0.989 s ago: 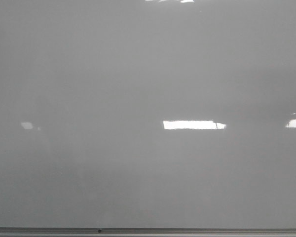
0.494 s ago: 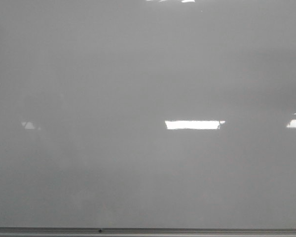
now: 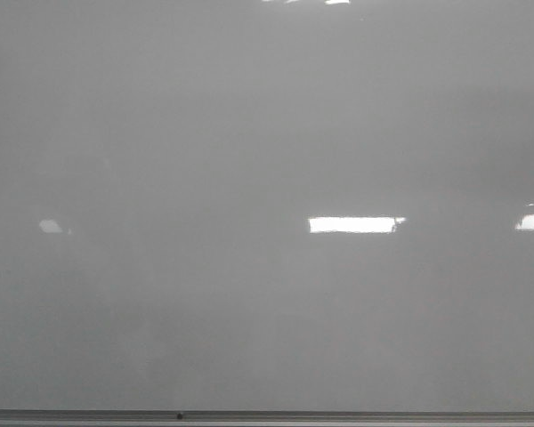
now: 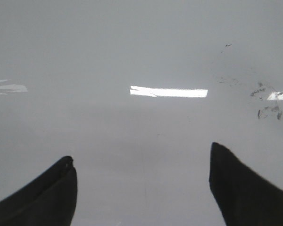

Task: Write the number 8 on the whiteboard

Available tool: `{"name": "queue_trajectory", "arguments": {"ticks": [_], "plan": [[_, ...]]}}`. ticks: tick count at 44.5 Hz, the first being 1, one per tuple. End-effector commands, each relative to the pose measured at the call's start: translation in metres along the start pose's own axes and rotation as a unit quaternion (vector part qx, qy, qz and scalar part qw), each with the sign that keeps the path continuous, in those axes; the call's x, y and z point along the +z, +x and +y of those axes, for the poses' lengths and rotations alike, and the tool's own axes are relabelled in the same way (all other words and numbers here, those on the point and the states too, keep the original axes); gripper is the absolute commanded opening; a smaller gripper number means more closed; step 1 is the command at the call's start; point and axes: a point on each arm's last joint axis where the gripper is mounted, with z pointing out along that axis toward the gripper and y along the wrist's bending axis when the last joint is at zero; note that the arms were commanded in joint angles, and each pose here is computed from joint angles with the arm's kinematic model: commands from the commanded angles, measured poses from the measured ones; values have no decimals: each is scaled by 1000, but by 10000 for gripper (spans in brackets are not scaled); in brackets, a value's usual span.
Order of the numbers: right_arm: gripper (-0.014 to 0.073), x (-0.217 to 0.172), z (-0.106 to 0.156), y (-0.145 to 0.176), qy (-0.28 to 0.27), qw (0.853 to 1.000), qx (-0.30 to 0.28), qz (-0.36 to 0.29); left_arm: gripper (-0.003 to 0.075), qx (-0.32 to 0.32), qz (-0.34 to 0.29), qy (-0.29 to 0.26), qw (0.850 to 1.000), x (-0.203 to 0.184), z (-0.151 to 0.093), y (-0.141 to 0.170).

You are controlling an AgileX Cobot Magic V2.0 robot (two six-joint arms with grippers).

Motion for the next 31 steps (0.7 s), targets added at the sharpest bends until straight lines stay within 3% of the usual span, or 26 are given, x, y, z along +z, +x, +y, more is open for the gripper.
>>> {"name": "queue_trajectory", "arguments": {"ticks": [1,13,22,31], "plan": [[601,-1,0,-16,2,999,-7,-46,650,1,-9,20,1000,20,-5,-25],[602,-1,0,-16,2,999,-7,-45,650,-11,78,33,996,93,-11,-30],[602,-1,0,-16,2,999,-7,-45,650,-36,89,0,995,136,4,-31],[602,-1,0,-16,2,999,-7,-45,622,-34,86,3,996,165,1,-26]]}}
